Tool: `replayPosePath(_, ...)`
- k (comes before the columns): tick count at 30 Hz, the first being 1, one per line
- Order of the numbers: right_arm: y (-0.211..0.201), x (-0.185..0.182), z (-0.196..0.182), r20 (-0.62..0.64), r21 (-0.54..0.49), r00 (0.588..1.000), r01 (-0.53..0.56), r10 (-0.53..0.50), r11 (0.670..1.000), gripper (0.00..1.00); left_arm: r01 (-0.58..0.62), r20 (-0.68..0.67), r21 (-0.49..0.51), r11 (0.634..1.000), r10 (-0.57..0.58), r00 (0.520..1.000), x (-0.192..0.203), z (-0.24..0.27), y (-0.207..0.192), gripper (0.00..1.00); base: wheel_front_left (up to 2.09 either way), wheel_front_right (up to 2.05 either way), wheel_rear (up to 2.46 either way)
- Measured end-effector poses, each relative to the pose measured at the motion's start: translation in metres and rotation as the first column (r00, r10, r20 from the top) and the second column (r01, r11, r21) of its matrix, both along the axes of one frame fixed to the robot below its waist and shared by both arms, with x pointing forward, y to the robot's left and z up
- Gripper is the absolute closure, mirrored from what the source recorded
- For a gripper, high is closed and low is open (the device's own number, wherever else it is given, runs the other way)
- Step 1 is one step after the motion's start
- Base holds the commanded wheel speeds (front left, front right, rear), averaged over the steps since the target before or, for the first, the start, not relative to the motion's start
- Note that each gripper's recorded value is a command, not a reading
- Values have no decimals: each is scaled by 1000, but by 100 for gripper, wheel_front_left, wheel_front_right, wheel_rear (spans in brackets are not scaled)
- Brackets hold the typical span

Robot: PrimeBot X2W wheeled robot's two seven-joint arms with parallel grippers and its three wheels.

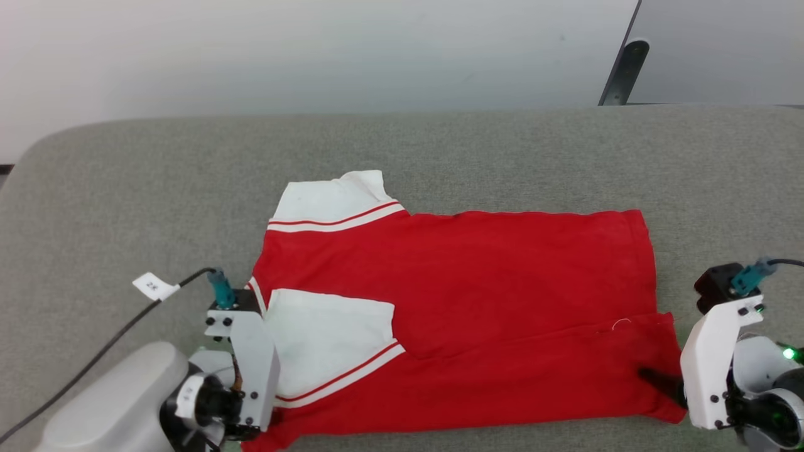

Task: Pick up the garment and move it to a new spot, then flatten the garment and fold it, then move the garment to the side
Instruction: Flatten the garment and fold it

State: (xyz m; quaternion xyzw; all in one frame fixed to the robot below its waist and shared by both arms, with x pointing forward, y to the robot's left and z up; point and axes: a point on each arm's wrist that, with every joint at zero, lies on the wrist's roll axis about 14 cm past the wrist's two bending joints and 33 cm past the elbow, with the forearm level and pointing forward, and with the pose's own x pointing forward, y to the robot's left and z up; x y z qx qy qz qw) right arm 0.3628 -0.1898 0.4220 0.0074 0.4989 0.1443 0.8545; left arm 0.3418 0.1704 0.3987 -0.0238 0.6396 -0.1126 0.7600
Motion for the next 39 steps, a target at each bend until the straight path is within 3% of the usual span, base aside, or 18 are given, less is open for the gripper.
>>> replayPosePath(8, -3, 9, 40, 224, 41, 974, 26, -35, 999, 0, 6, 113, 41, 999, -11, 994, 25, 30, 10, 0, 0, 0, 0)
replayPosePath(12, -1, 20, 80, 460, 52, 887, 18, -40, 998, 0, 6, 266, 25, 1000, -12, 964, 54, 59, 4, 0, 0, 0, 0)
replayPosePath(16, -3, 25, 124, 697, 26, 717, 15, -29, 1000, 0, 10, 421, 5, 1000, -11, 907, 83, 85, -2, 0, 0, 0, 0)
replayPosePath(19, -8, 25, 162, 852, -3, 523, 33, -15, 999, 0, 22, 523, -8, 1000, -15, 852, 102, 99, -7, 0, 0, 0, 0)
replayPosePath(23, -19, 14, 201, 965, -25, 264, 94, -1, 995, 0, 52, 660, -34, 998, -17, 751, 127, 122, -22, 0, 0, 0, 0)
replayPosePath(27, -26, -2, 213, 992, 0, 126, 154, -20, 988, 0, 73, 769, -37, 997, -19, 638, 151, 144, -31, 0, 0, 0, 0)
replayPosePath(30, -30, -11, 216, 996, 29, 75, 191, -44, 981, 0, 77, 813, -59, 995, 3, 583, 169, 157, -38, 0, 0, 0, 0)
replayPosePath(32, -31, -14, 217, 997, 41, 62, 202, -55, 979, 0, 82, 816, -54, 995, -3, 578, 179, 158, -40, 0, 0, 0, 0)
replayPosePath(35, -34, -15, 216, 996, 55, 57, 216, -69, 975, 0, 82, 790, -37, 996, -21, 613, 193, 151, -39, 0, 0, 0, 0)
replayPosePath(39, -38, -13, 209, 993, 67, 83, 233, -89, 970, 0, 82, 742, -9, 997, -48, 668, 216, 141, -36, 0, 0, 0, 0)
